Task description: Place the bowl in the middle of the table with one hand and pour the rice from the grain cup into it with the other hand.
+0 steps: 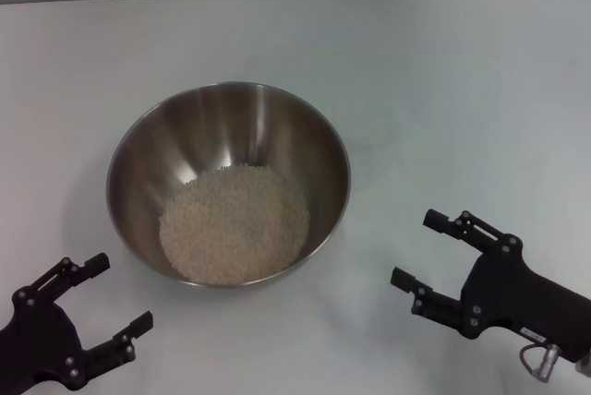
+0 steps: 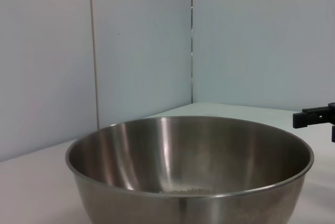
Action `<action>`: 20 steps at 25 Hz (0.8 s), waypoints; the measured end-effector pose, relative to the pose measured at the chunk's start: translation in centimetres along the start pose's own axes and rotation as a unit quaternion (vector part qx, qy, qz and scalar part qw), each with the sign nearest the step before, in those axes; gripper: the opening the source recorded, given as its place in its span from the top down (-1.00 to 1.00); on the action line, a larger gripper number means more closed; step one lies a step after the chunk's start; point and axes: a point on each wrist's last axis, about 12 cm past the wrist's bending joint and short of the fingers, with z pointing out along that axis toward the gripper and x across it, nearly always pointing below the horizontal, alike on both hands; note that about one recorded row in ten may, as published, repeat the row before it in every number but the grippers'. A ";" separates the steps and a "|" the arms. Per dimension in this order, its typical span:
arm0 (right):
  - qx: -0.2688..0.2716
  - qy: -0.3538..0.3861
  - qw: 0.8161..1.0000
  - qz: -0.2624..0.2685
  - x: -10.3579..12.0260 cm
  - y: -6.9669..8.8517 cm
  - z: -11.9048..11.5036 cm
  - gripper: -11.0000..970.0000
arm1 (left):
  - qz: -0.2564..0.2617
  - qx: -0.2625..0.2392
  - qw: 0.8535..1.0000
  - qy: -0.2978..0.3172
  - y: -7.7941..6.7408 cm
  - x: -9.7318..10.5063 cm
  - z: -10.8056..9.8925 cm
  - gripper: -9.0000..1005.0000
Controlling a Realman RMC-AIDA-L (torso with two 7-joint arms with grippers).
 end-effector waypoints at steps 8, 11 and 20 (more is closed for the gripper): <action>-0.012 -0.001 1.000 -0.007 -0.1 -0.1 0.8 -0.63 | -0.001 0.001 1.000 0.000 0.0 0.0 0.0 -0.72; -0.014 0.004 1.000 -0.007 0.0 -0.1 0.9 -0.63 | 0.000 0.001 1.000 -0.001 0.0 0.0 0.1 -0.72; -0.022 0.009 1.000 -0.006 0.1 0.0 1.4 -0.63 | 0.001 0.002 1.000 -0.001 0.1 -0.1 0.2 -0.72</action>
